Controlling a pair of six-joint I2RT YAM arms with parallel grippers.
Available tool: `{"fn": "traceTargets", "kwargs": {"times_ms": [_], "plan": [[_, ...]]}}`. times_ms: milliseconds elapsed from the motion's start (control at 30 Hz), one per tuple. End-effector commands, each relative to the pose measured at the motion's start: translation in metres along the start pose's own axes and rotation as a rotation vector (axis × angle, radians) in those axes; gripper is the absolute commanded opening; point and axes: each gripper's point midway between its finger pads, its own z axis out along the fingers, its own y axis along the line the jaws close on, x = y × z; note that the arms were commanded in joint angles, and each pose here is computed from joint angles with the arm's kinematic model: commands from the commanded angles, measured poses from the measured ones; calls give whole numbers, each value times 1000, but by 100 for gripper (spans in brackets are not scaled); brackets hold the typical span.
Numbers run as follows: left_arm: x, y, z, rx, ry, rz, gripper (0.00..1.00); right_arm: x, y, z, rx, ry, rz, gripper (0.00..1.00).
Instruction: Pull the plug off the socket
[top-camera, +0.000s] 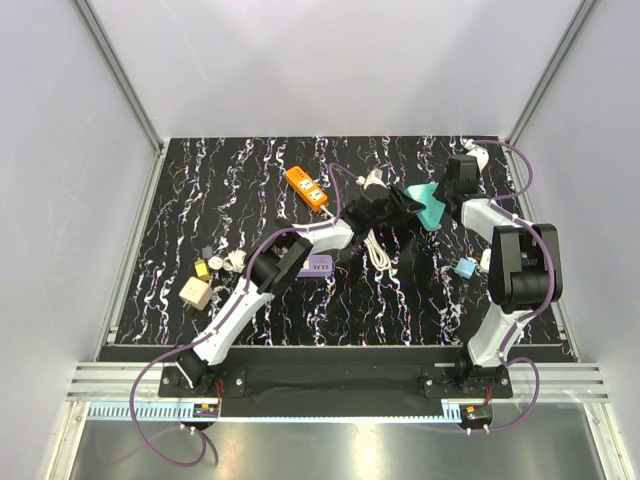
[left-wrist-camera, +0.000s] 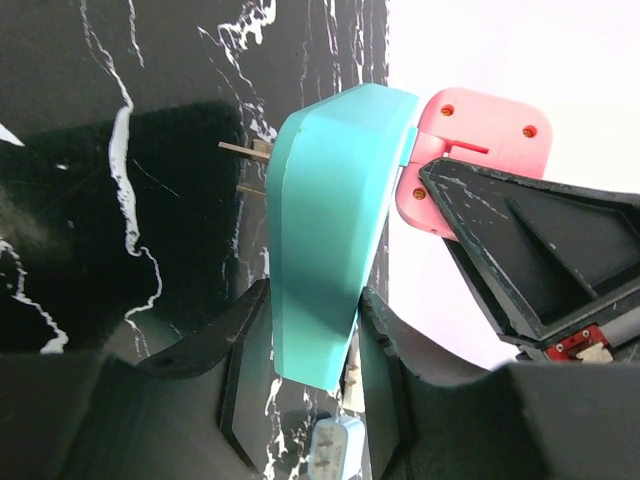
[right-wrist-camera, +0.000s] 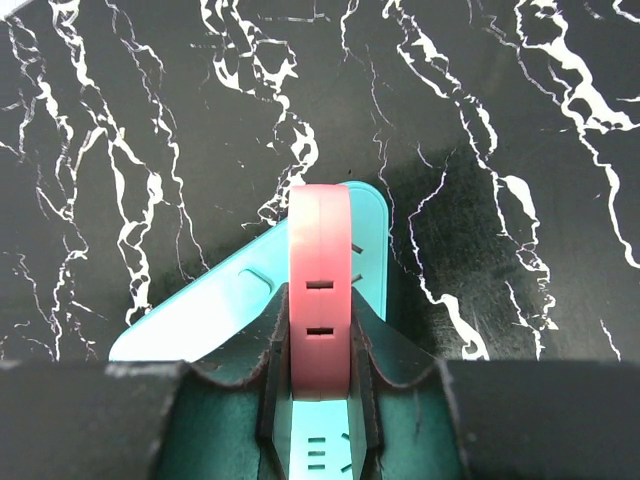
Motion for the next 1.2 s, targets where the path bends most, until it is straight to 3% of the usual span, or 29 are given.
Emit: {"fn": "traceTargets", "kwargs": {"times_ms": [0, 533, 767, 1167], "plan": [[-25, 57, 0, -165, -49, -67, 0, -90, 18, -37, -70, -299, 74, 0], [-36, 60, -2, -234, -96, -29, 0, -94, 17, -45, -88, -348, 95, 0], [-33, 59, -2, -249, -102, 11, 0, -104, 7, -44, -44, -250, 118, 0], [-39, 61, -3, -198, -95, -32, 0, -100, -5, -43, -38, -244, 132, 0]]}}
